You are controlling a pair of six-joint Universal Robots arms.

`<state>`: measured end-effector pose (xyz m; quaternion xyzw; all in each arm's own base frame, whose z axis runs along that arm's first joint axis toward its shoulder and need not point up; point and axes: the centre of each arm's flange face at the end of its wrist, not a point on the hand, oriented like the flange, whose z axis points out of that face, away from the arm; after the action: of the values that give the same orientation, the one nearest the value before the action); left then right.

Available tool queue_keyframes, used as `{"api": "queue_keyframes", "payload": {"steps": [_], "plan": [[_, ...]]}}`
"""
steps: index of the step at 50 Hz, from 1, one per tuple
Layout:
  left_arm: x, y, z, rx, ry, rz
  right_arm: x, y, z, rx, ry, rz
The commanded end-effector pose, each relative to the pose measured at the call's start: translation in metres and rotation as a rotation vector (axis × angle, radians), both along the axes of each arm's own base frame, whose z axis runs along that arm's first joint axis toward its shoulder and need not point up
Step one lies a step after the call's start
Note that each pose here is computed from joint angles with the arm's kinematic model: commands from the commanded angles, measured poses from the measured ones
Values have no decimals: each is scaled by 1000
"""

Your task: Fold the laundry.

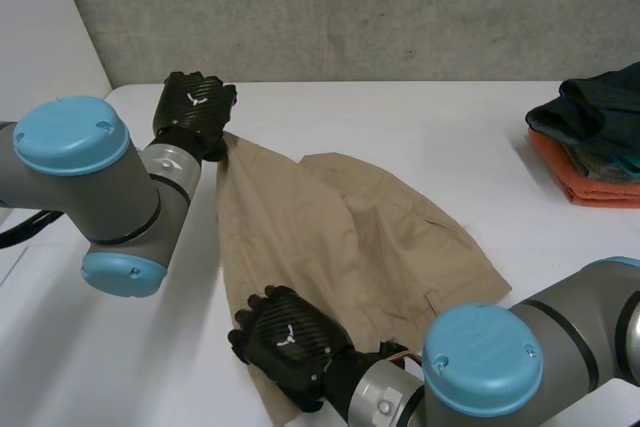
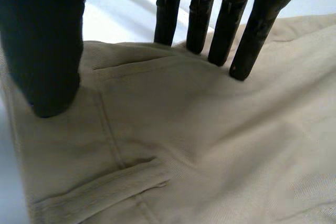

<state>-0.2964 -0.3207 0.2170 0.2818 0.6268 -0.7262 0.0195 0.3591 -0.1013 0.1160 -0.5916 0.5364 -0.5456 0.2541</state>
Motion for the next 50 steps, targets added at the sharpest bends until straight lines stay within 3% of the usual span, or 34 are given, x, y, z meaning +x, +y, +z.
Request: {"api": "queue_keyframes", "payload": {"steps": [1, 6, 10, 19, 27, 30, 34, 38, 44, 50], "plan": [[1, -1, 1, -2, 1, 3, 5, -6, 0, -58, -22, 2], [0, 1, 4, -6, 3, 3, 5, -17, 12, -82, -44, -52], [1, 6, 15, -23, 17, 0, -1, -26, 53, -143, -111, -117], [-6, 38, 59, -59, 160, -67, -60, -107, 132, -197, -117, -432], [-18, 82, 88, -44, 263, -169, -88, -147, 182, -285, -186, -604], [-22, 88, 82, -27, 254, -186, -88, -147, 175, -236, -173, -616], [-24, 87, 69, -5, 229, -183, -90, -141, 120, -28, 0, -622], [-28, 79, 52, 8, 187, -172, -96, -127, 81, 97, 90, -610], [-8, 51, 49, -41, 104, -82, -102, -137, 56, 58, 73, -671], [-4, 48, 49, -44, 99, -69, -112, -161, 43, 47, 99, -785]]}}
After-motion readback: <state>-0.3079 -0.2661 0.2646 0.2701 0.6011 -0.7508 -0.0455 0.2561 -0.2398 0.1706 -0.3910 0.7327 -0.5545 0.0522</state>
